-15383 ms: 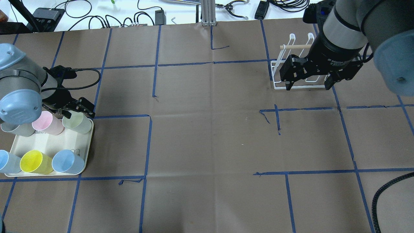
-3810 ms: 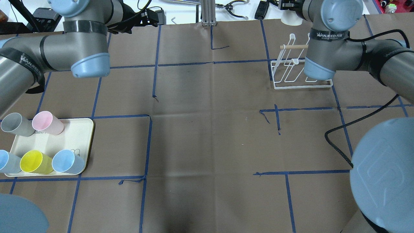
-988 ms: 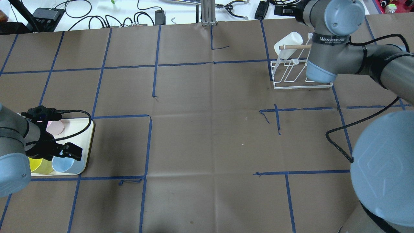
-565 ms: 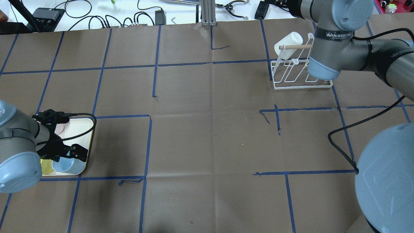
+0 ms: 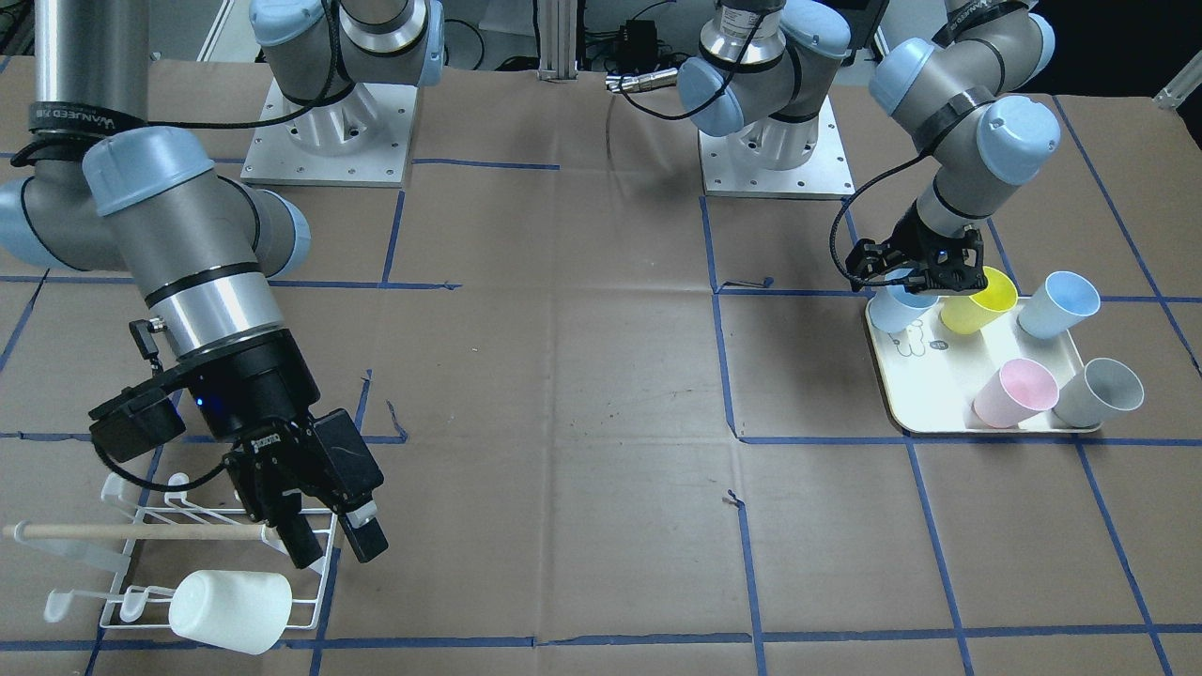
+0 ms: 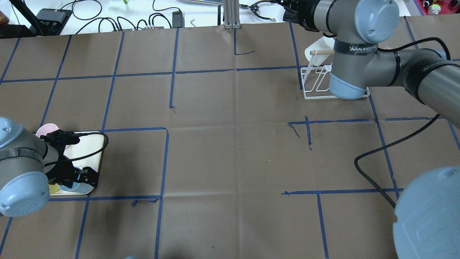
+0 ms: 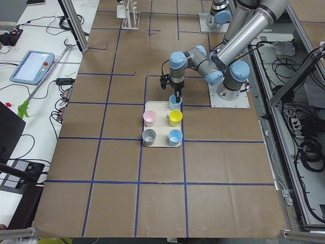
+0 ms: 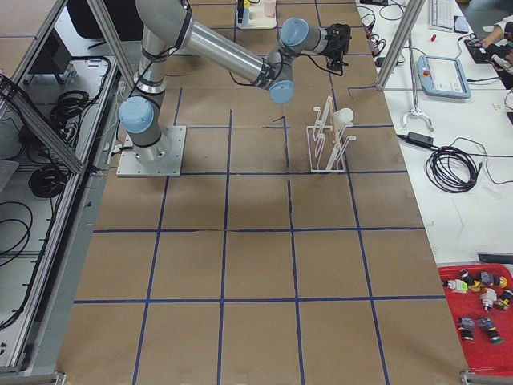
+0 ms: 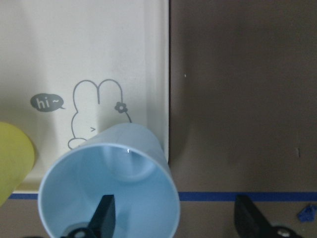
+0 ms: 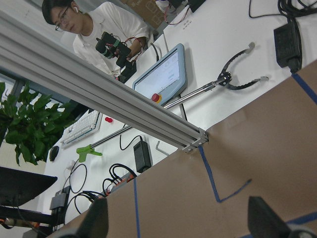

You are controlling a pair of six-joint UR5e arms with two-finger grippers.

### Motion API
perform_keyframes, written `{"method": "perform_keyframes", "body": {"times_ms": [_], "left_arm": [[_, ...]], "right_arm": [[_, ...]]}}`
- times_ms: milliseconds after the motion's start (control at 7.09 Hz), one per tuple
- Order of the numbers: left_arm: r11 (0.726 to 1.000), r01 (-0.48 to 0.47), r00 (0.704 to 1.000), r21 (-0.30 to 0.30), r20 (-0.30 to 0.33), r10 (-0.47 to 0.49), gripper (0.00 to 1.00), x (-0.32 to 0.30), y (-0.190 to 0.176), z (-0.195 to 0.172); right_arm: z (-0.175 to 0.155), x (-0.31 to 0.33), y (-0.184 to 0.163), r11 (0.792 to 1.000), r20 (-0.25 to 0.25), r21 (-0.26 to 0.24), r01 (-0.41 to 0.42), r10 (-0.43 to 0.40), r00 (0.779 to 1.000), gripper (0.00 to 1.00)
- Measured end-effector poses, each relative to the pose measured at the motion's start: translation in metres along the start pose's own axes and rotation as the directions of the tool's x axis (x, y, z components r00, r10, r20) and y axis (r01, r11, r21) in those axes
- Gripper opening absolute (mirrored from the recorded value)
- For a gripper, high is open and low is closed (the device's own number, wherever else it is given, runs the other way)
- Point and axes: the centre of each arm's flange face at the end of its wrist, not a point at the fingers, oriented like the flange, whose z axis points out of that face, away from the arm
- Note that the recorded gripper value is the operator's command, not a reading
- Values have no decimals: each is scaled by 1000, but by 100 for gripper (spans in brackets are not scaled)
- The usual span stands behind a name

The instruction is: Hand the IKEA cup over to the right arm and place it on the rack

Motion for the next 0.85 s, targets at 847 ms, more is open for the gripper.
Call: {"method": "perform_keyframes", "body": {"times_ms": [847], "left_arm": [[995,18,997,101,67,-25,0,-31,-39,-61]], "right_arm": [[-62,16,105,840,288,-33,-541,526,800,100]]}}
